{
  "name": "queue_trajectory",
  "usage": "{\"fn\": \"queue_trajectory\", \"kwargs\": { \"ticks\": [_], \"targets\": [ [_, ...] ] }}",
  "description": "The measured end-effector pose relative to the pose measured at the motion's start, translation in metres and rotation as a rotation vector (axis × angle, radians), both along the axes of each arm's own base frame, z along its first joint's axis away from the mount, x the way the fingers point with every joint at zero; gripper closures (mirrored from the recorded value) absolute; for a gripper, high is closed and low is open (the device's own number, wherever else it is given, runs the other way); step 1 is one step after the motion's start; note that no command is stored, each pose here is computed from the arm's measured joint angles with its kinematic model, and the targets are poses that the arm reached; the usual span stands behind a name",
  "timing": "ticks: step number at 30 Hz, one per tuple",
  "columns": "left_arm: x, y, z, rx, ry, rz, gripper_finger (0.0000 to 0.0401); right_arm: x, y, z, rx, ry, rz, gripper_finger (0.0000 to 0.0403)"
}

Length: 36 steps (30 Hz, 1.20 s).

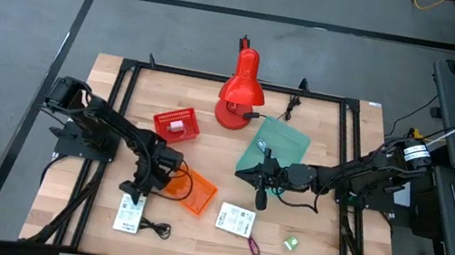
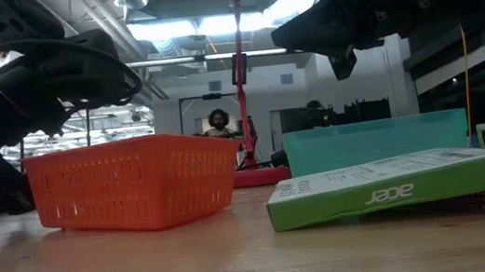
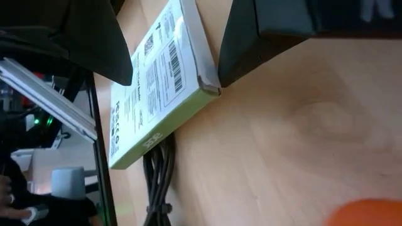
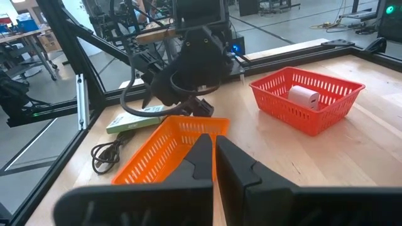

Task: Pick and place items into bin
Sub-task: Put the left white card reader box into the orange bin

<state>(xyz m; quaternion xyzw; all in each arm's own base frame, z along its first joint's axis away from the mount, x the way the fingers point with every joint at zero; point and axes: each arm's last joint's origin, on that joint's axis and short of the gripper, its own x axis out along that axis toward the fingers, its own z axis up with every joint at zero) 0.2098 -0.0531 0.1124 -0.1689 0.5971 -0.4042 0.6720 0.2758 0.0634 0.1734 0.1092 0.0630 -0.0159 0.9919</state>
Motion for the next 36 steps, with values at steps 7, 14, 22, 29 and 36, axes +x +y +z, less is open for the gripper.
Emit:
{"fn": "queue_trajectory", "kwargs": {
  "ticks": [7, 14, 22, 29, 36],
  "targets": [
    [0.0, -0.002, -0.001, 0.067, -0.014, -0.01, 0.017, 0.0, 0.0, 0.0, 0.001, -0.003, 0.0, 0.0398],
    [-0.001, -0.004, -0.001, 0.047, -0.012, -0.016, 0.017, 0.0, 0.0, 0.001, 0.003, -0.006, 0.0, 0.0398],
    [-0.001, -0.004, -0.001, 0.046, -0.012, -0.018, 0.017, 0.0, 0.0, 0.001, 0.005, -0.009, 0.0, 0.0398],
    [0.0, -0.004, -0.005, 0.043, 0.003, -0.02, 0.017, 0.0, 0.0, 0.001, 0.005, -0.009, -0.001, 0.0398],
    [0.001, -0.006, -0.014, 0.007, 0.049, -0.027, 0.0172, 0.0, 0.0, 0.001, 0.006, -0.008, 0.0, 0.0398]
  ]
}}
